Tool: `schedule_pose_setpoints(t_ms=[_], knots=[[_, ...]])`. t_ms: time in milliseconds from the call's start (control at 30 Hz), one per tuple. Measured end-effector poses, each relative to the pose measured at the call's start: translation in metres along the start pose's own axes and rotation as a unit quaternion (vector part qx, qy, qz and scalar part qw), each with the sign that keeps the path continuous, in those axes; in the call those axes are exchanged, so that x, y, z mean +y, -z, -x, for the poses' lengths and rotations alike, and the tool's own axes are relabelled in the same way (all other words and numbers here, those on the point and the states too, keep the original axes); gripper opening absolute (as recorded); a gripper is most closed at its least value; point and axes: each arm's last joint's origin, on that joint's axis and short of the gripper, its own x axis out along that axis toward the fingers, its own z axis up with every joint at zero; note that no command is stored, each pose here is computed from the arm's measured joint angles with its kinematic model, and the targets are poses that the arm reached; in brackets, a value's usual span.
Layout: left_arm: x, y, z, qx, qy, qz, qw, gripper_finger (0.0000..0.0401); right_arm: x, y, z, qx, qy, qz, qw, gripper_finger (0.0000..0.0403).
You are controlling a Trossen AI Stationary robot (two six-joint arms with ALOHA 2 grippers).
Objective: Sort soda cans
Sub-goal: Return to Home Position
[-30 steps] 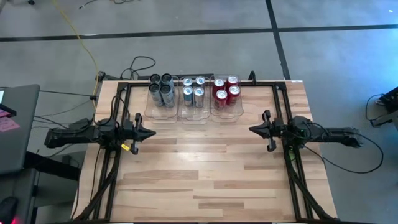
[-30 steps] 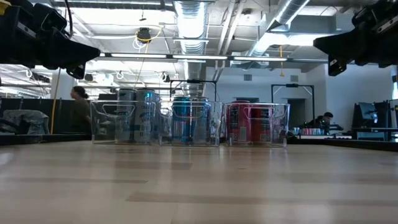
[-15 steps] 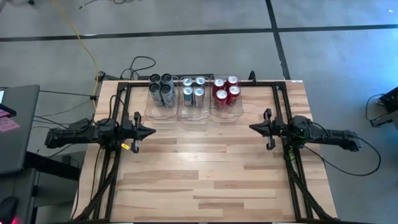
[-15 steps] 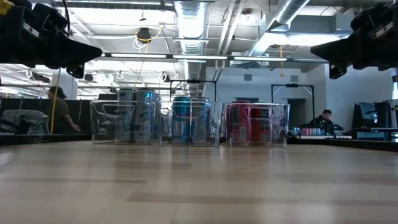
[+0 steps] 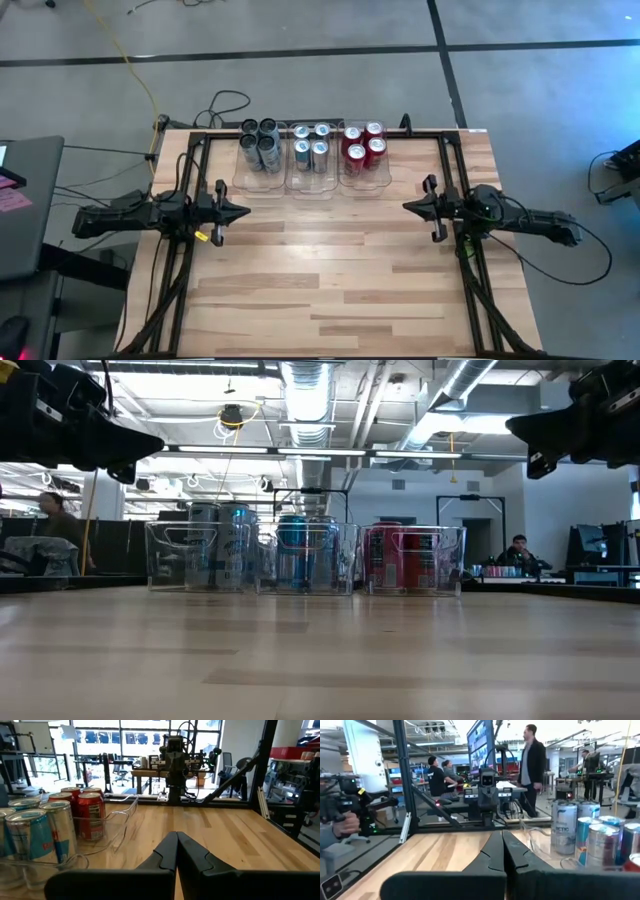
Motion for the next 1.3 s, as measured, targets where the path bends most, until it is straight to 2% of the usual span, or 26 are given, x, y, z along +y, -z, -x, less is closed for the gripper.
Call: schedule_pose_setpoints(t_ms=[133, 267, 467, 633, 1300], knots=[[0.001, 0.0, 0.0, 0.0, -0.008, -0.009, 1.0, 0.0, 0.0, 0.002, 0.0, 0.009, 0.001, -0.005, 1.0, 0.0], [0.003, 0.0, 0.0, 0.001, -0.015, 0.011, 1.0, 0.0, -0.001, 0.002, 0.0, 0.011, 0.01, -0.005, 1.0, 0.0003], [0.001, 0.001, 0.0, 0.005, 0.008, 0.02, 1.0, 0.0, -0.002, 0.008, 0.0, 0.04, 0.033, 0.001, 0.999, 0.0012], [0.001, 0.001, 0.0, 0.005, 0.008, 0.02, 1.0, 0.0, -0.003, 0.012, 0.001, 0.057, 0.035, -0.016, 0.998, 0.0012], [0.001, 0.001, 0.0, 0.005, 0.008, 0.013, 1.0, 0.0, 0.0, 0.012, 0.0, 0.058, 0.024, -0.019, 0.998, 0.0013]])
